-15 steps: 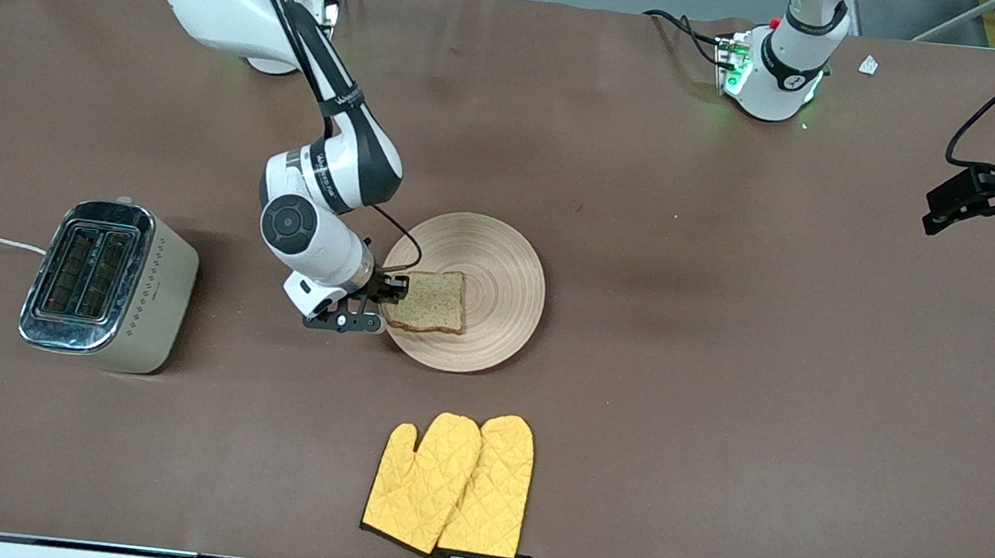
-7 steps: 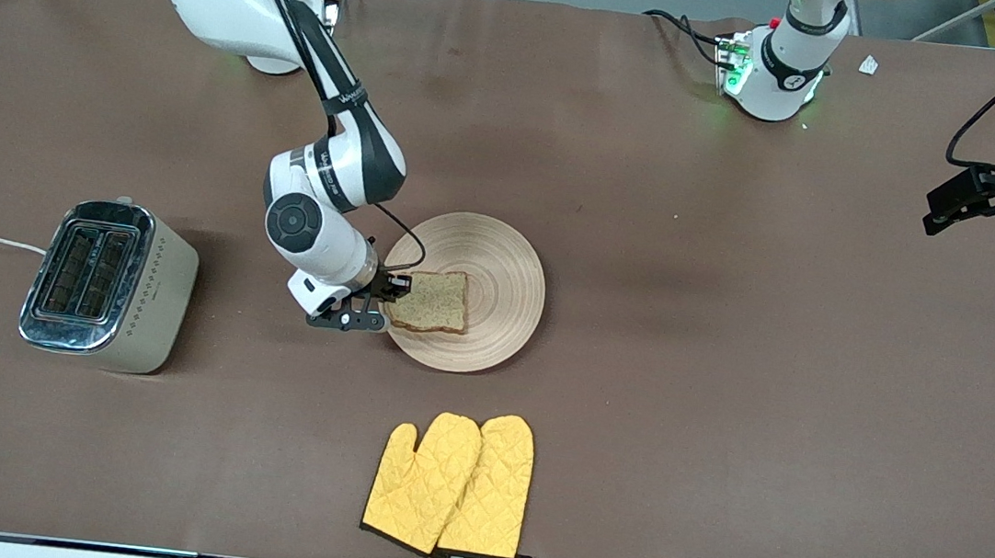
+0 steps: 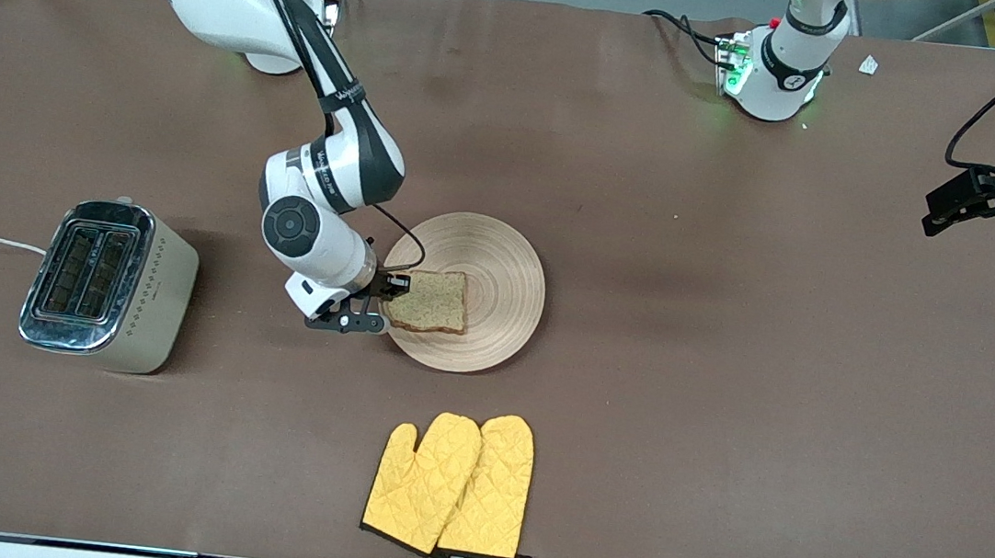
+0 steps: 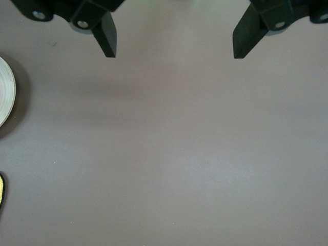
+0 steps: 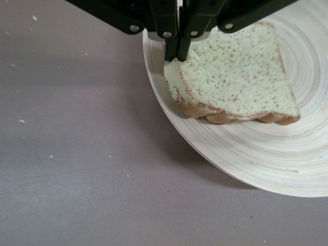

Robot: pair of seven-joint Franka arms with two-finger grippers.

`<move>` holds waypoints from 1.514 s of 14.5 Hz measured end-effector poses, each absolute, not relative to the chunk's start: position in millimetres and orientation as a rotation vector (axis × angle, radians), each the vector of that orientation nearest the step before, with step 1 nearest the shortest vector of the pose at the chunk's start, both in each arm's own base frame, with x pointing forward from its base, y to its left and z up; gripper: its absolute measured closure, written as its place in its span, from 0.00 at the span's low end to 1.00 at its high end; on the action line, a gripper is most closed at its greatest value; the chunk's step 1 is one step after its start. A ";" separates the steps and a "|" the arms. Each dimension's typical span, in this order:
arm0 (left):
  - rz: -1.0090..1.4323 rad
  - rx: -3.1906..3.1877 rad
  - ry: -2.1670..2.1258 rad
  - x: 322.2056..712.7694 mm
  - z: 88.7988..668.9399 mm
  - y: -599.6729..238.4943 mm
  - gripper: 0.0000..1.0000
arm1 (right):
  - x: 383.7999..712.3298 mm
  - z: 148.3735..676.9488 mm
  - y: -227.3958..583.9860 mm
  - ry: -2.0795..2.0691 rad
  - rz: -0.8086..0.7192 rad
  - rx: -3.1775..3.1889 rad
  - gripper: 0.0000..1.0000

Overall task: Move plate and put bread in toaster
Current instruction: 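Lift the bread with the right gripper and carry it over the toaster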

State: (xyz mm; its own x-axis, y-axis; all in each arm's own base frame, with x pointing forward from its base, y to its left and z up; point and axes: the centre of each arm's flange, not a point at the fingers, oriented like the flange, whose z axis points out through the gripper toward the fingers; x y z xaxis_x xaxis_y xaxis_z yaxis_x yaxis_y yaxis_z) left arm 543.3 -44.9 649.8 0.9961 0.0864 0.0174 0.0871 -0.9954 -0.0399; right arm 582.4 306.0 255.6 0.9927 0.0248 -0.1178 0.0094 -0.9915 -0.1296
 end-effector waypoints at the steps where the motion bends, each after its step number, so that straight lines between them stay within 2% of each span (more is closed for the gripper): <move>1: -0.024 -3.098 -0.134 543.4 649.6 -44.9 0.00 | 588.0 271.3 300.7 -0.026 0.208 -3.018 0.97; 5: -0.021 -3.098 -0.134 543.9 648.8 -45.1 0.00 | 606.6 359.8 264.7 -0.068 0.330 -3.149 0.97; 9: -0.020 -3.099 -0.124 544.2 648.2 -47.5 0.00 | 613.3 418.2 222.0 -0.027 0.341 -3.273 0.97; 16: -0.037 -3.100 -0.112 545.1 649.0 -50.8 0.00 | 631.2 472.4 90.4 0.059 0.305 -3.461 0.97; 22: -0.039 -3.101 -0.109 545.4 648.9 -51.8 0.00 | 637.1 495.8 69.9 0.113 0.143 -3.780 0.97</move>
State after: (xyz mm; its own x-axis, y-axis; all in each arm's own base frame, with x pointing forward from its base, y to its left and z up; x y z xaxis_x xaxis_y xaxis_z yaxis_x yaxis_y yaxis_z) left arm 545.4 -51.8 648.9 0.9972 0.0696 0.0267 0.0705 -0.9968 -0.0378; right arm 637.1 69.9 495.8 0.9958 -0.0765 -0.0501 -0.0311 -0.7987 0.6010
